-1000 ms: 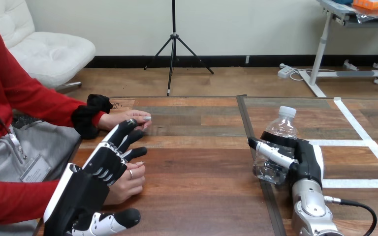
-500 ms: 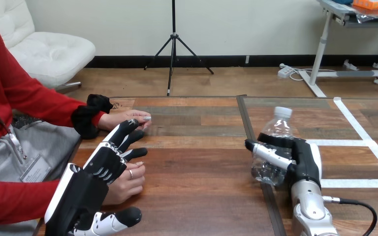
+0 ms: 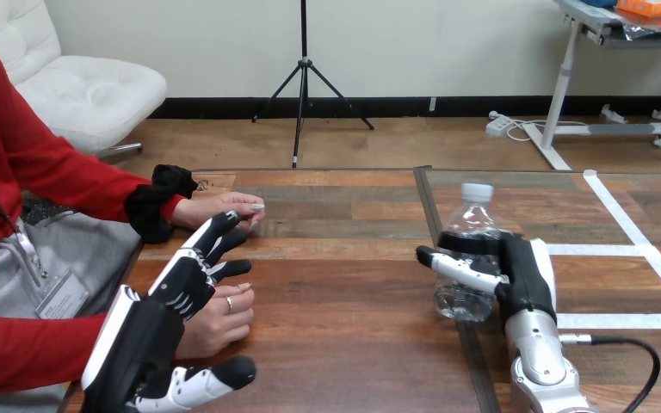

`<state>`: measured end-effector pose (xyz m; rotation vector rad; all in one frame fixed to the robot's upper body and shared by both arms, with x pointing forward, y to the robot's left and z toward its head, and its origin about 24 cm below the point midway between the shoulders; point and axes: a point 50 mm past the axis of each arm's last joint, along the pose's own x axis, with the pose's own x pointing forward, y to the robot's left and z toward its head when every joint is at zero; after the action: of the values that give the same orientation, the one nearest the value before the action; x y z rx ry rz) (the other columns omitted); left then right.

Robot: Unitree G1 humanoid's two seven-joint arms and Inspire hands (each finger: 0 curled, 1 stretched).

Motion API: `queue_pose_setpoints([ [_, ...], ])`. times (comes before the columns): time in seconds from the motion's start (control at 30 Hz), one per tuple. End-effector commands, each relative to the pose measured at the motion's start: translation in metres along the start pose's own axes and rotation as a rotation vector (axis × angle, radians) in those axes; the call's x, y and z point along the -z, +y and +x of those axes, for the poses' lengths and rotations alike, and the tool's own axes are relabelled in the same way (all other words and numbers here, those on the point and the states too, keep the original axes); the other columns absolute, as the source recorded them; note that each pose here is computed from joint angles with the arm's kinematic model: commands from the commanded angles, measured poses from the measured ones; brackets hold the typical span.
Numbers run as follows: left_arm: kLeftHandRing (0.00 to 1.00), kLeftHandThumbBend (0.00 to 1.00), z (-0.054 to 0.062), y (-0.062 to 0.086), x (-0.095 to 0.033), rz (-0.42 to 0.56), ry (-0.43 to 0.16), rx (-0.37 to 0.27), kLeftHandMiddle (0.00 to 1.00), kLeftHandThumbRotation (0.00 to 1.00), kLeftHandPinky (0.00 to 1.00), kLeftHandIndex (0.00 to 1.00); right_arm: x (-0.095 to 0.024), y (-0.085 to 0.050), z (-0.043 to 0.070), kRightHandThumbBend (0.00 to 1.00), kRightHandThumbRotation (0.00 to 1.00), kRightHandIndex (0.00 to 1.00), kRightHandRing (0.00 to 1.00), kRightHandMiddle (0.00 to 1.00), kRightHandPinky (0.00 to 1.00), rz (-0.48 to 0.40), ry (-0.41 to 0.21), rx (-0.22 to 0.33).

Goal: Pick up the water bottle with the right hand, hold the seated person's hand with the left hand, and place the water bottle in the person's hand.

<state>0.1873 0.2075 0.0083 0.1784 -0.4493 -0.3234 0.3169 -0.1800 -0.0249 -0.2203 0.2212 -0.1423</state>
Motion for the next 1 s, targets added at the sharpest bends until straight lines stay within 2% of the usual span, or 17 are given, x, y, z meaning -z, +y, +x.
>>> queue_pose_setpoints([
  [0.0,0.92,1.0,0.021,0.012,-0.006,0.072,-0.076,-0.01,0.95,0.53,0.83,0.92,-0.037,-0.006,0.013,0.74,0.0,0.21,0.21,0.22,0.19,-0.051,-0.181,-0.008],
  [0.03,0.92,1.0,0.021,0.012,-0.006,0.073,-0.075,-0.011,0.95,0.52,0.83,0.92,-0.038,-0.007,0.013,0.74,0.0,0.2,0.2,0.22,0.18,-0.061,-0.188,-0.012],
  [0.13,0.92,1.0,0.021,0.014,-0.008,0.138,-0.076,-0.019,0.94,0.52,0.83,0.92,-0.04,-0.007,0.013,0.73,0.0,0.2,0.19,0.21,0.17,-0.012,-0.199,-0.027],
  [0.27,0.91,1.0,0.022,0.016,-0.008,0.165,-0.07,-0.036,0.93,0.52,0.81,0.91,-0.041,-0.008,0.014,0.73,0.0,0.2,0.18,0.21,0.15,-0.02,-0.21,-0.037],
  [0.43,0.87,1.0,0.023,0.021,-0.011,0.259,-0.084,-0.049,0.9,0.52,0.78,0.9,-0.043,-0.009,0.014,0.75,0.0,0.19,0.17,0.2,0.14,-0.046,-0.229,-0.037],
  [0.53,0.87,1.0,0.025,0.022,-0.011,0.276,-0.089,-0.052,0.89,0.52,0.77,0.9,-0.045,-0.009,0.013,0.75,0.0,0.19,0.17,0.2,0.14,-0.02,-0.244,-0.058],
  [0.63,0.85,1.0,0.025,0.024,-0.013,0.309,-0.107,-0.064,0.88,0.51,0.76,0.89,-0.046,-0.01,0.013,0.76,0.0,0.19,0.16,0.2,0.13,-0.073,-0.257,-0.043],
  [0.83,0.85,1.0,0.028,0.03,-0.015,0.392,-0.108,-0.057,0.88,0.51,0.77,0.89,-0.048,-0.009,0.012,0.76,0.0,0.19,0.16,0.19,0.12,-0.052,-0.286,-0.056],
  [0.93,0.86,1.0,0.029,0.033,-0.016,0.437,-0.077,-0.052,0.89,0.51,0.78,0.9,-0.048,-0.008,0.011,0.73,0.0,0.19,0.15,0.19,0.11,-0.003,-0.291,-0.091],
  [0.97,0.86,1.0,0.029,0.034,-0.017,0.461,-0.08,-0.046,0.89,0.52,0.78,0.91,-0.048,-0.008,0.01,0.72,0.0,0.18,0.14,0.18,0.11,-0.013,-0.298,-0.09],
])
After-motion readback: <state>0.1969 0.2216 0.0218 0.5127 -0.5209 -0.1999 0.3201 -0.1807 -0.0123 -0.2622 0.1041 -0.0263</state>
